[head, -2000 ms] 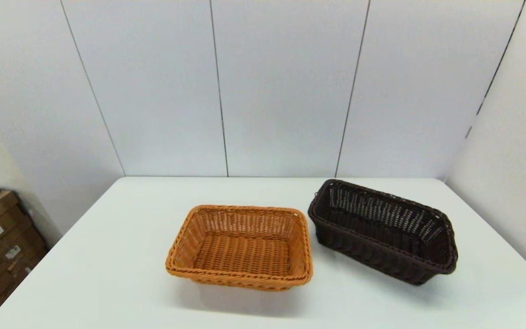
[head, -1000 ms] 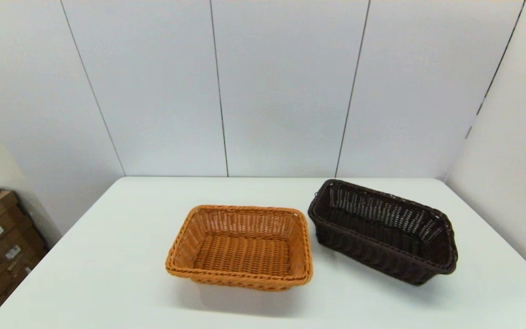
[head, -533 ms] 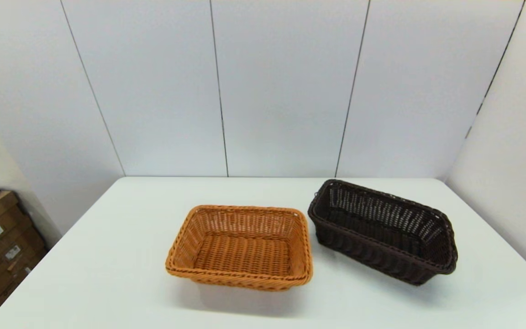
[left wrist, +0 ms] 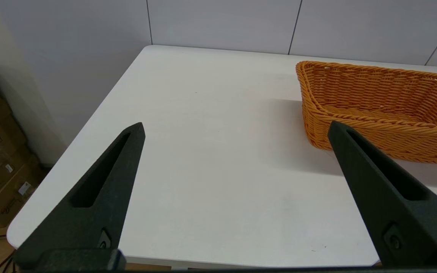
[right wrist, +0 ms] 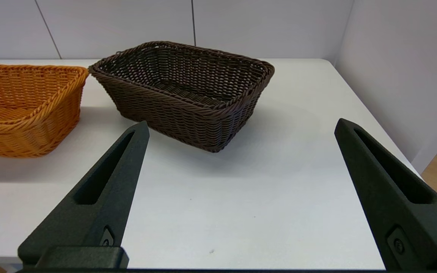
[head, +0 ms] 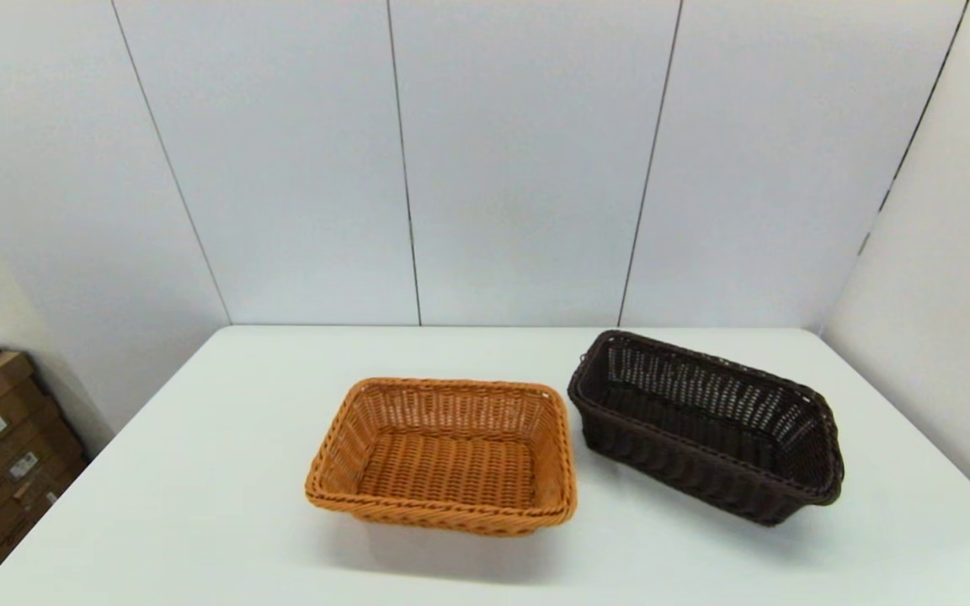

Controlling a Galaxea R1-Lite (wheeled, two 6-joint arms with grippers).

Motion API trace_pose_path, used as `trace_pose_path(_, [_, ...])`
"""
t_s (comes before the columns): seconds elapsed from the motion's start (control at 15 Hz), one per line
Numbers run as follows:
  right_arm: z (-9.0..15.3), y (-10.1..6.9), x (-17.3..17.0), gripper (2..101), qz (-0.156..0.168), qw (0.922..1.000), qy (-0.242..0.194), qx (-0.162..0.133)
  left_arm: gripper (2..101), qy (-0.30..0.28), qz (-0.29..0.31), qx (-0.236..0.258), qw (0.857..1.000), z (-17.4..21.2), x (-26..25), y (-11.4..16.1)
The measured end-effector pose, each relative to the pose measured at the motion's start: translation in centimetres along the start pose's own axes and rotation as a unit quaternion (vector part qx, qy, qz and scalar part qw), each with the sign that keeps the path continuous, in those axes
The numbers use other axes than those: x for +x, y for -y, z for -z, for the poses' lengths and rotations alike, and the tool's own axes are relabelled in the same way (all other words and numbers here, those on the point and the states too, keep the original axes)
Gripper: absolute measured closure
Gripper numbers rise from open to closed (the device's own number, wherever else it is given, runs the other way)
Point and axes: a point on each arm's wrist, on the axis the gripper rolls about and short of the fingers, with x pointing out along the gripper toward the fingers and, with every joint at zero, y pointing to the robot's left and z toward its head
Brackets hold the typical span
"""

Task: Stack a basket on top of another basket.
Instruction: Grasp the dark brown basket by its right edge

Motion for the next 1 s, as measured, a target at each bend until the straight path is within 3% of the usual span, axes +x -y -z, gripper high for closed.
trace_pose_path(1.0, [-0.10, 0.01, -0.04, 5.2, 0.003, 1.0000, 0.001, 0.000, 5.4, -0.001, 0.000, 0.000, 1.000, 0.01, 0.01, 0.00])
